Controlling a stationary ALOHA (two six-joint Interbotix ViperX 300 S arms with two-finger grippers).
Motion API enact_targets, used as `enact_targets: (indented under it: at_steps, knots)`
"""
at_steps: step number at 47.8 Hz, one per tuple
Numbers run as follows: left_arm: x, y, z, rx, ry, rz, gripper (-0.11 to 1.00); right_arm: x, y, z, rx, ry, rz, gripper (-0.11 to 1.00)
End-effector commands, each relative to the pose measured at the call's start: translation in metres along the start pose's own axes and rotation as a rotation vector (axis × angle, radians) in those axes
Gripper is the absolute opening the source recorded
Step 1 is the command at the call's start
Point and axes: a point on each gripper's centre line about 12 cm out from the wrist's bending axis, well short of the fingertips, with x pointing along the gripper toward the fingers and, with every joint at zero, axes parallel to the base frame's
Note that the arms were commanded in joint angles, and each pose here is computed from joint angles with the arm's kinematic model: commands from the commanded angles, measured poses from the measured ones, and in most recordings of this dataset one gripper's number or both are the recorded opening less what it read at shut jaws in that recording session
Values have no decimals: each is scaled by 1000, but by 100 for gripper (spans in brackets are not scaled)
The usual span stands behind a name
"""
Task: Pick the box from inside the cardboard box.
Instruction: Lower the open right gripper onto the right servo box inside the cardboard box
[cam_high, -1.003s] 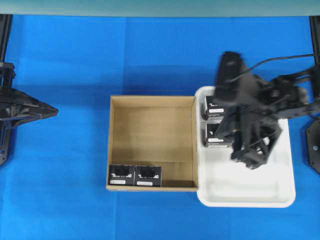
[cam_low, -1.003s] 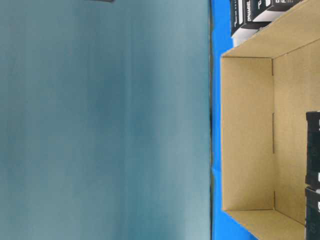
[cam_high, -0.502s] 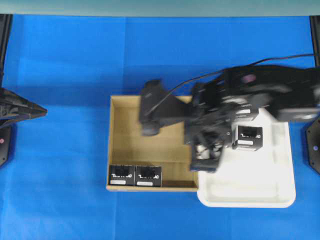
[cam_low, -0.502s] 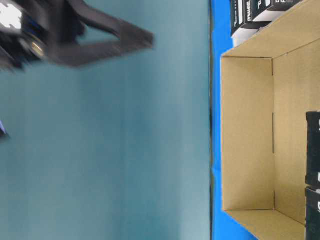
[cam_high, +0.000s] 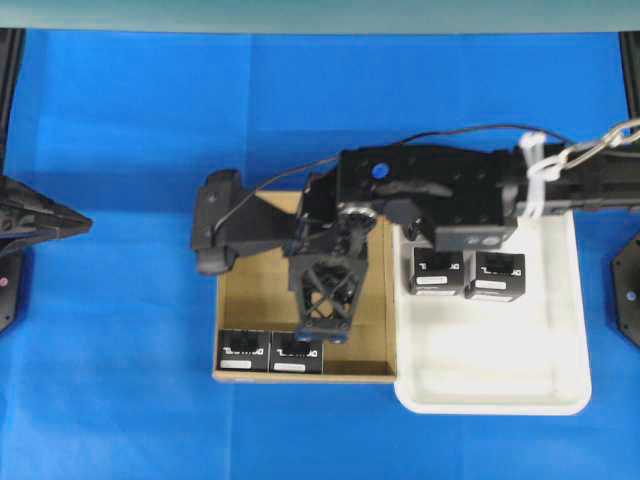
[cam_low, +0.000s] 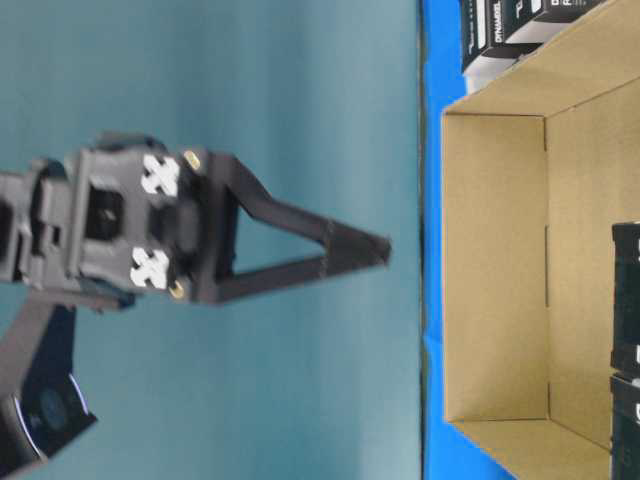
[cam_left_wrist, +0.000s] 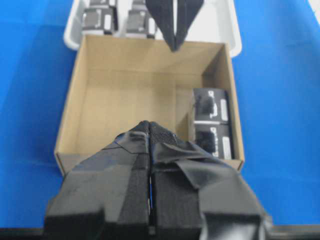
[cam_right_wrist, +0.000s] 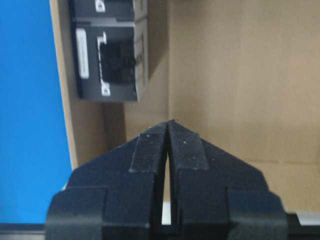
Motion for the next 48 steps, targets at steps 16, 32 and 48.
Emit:
enact_targets:
  at_steps: [16,32,48]
  knots:
    - [-7,0,11,2,-32,3,-6,11,7,10,39,-30,29,21]
    - [-10,0,11,-1,-25,4,-6,22,6,10,110,-14,137,98]
    - [-10,0,11,-1,-25,4,-6,43,-3,11,135,-9,301,97]
